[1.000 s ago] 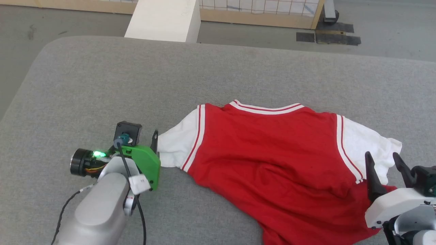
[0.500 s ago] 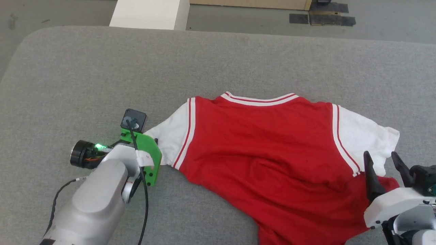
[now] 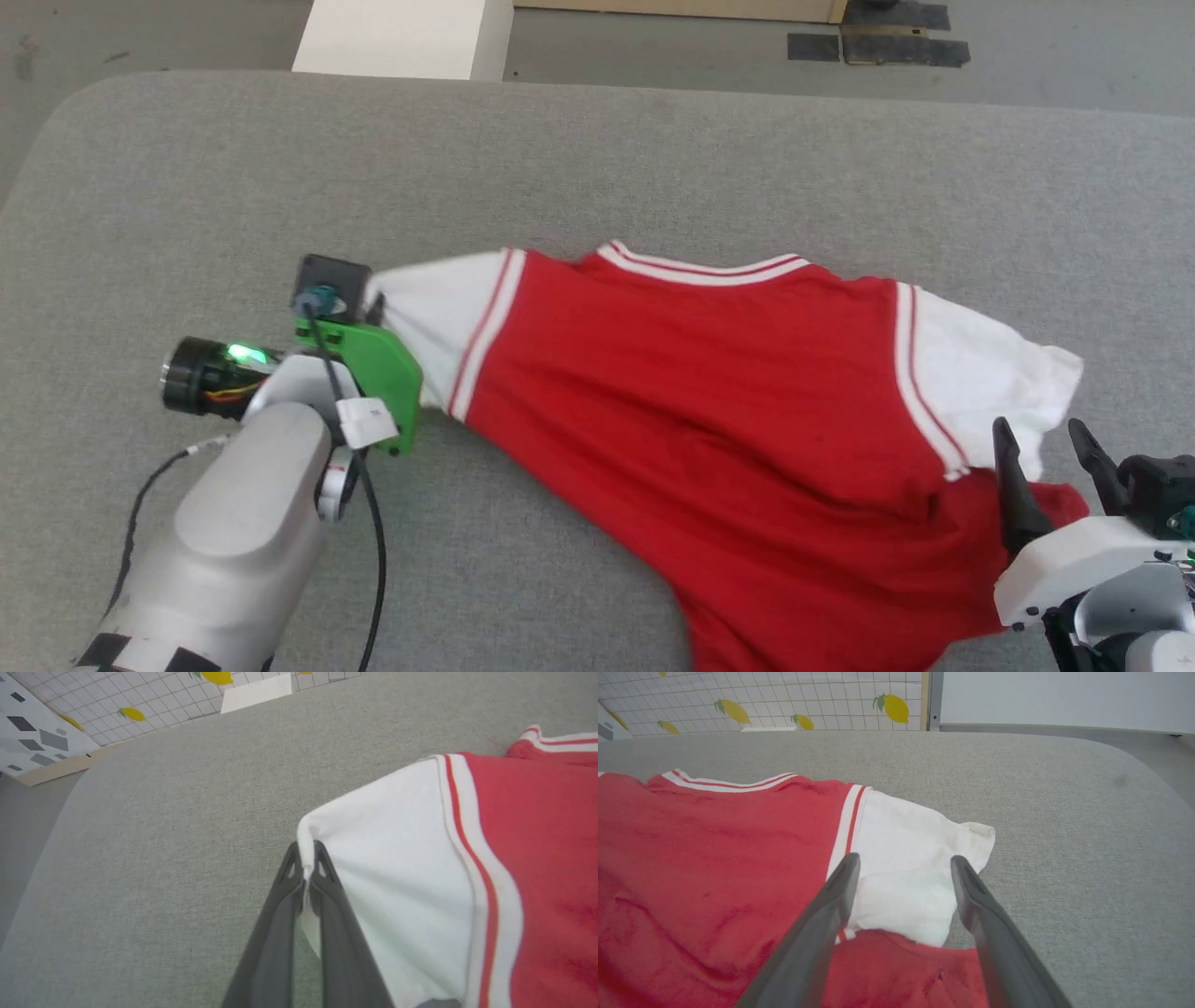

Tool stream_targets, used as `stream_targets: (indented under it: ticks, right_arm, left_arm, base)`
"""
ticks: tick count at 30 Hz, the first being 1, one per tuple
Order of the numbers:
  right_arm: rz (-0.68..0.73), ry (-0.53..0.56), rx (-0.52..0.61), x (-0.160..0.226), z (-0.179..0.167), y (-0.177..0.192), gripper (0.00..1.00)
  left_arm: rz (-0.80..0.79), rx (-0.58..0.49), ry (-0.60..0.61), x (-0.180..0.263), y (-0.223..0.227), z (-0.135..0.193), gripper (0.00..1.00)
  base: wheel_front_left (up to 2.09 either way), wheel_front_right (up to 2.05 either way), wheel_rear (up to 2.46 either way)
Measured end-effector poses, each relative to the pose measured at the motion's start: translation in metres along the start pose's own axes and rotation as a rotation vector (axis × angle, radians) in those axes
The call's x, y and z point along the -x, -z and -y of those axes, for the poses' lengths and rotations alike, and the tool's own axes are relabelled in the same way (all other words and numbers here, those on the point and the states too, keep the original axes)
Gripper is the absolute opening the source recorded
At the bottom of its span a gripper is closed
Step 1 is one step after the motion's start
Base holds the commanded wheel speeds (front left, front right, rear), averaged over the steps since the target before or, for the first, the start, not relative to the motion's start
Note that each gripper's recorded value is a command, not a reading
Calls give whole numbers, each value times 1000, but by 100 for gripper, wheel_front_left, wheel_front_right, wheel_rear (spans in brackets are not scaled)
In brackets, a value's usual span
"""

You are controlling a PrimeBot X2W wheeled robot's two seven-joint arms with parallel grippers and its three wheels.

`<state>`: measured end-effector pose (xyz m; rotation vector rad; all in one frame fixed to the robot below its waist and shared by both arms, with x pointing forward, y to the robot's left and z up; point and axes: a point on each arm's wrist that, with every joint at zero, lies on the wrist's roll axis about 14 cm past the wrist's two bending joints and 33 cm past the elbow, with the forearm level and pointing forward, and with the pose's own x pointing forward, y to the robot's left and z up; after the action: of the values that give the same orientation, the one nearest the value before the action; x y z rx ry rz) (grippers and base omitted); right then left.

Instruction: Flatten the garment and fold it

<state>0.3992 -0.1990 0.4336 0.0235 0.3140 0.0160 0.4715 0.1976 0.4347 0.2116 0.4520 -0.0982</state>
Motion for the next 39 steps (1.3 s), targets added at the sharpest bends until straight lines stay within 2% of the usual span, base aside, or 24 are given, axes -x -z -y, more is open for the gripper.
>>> stream_targets:
  ticks: [4, 5, 6, 11, 19, 23, 26, 32, 39]
  right_arm:
    - [7, -13, 1, -1, -4, -3, 100]
    - [8, -15, 1, -1, -5, -3, 100]
    - [8, -17, 1, -1, -6, -3, 100]
    - [13, -21, 2, 0, -7, -5, 100]
    - [16, 4, 29, 1, 0, -16, 100]
    - [-93, 9, 51, -7, 7, -10, 100]
    - [-204, 20, 75, -16, 17, -6, 100]
    - [-453, 9, 69, -30, 17, 15, 100]
    - [-596, -31, 112, -44, 2, 33, 100]
  left_arm:
    - [98, 1, -69, 5, -15, -18, 0]
    - [95, 2, -77, 5, -12, -20, 8]
    - [83, 0, -87, 6, -7, -23, 100]
    - [78, 27, -130, 11, 8, -33, 100]
    - [346, 113, -177, 39, -30, -40, 100]
    - [553, 105, -204, 75, -78, -42, 100]
    - [636, 79, -215, 104, -86, -38, 100]
    - [679, 62, -218, 136, -79, -26, 100]
    - [652, 85, -241, 143, -64, -31, 100]
  base:
    - [0, 0, 0]
    - [0, 0, 0]
    - [0, 0, 0]
    - [0, 0, 0]
    - [0, 0, 0]
    - [0, 0, 0]
    - [0, 0, 0]
    - [0, 0, 0]
    - [0, 0, 0]
